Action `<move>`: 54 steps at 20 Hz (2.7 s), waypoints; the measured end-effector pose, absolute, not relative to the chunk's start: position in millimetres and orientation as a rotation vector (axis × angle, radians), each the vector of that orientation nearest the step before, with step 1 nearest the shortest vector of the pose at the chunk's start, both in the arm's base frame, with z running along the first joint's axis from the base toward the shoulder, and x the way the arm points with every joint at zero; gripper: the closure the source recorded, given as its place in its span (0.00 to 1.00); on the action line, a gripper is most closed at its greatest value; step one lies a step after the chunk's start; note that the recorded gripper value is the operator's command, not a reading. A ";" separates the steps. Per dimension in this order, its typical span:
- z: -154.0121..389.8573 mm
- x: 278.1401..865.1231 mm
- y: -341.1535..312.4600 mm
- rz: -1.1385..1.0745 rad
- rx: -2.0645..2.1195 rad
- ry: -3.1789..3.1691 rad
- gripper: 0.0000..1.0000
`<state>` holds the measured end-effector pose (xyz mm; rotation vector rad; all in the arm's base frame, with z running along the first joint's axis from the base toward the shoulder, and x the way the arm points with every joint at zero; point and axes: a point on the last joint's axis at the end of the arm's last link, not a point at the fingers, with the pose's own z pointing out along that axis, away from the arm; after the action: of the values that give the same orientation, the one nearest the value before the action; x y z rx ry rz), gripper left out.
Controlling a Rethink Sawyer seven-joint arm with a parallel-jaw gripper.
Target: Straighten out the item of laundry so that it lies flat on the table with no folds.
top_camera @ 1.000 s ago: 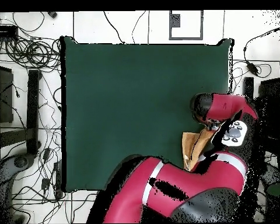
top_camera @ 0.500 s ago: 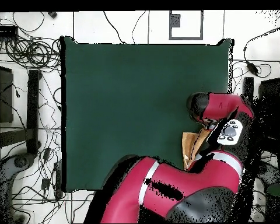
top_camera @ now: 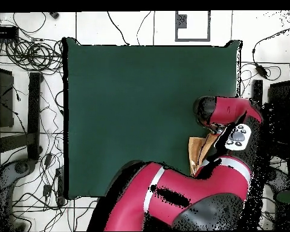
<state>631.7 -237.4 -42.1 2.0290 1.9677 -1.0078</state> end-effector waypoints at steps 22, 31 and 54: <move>-43.0 616.5 -247.7 -0.510 1.822 1.996 1.00; -8.1 583.2 -256.3 -0.479 1.719 2.038 1.00; 16.2 586.2 -249.8 -0.425 1.683 2.058 1.00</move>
<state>586.2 -249.8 16.2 1.6830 2.0578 -0.4253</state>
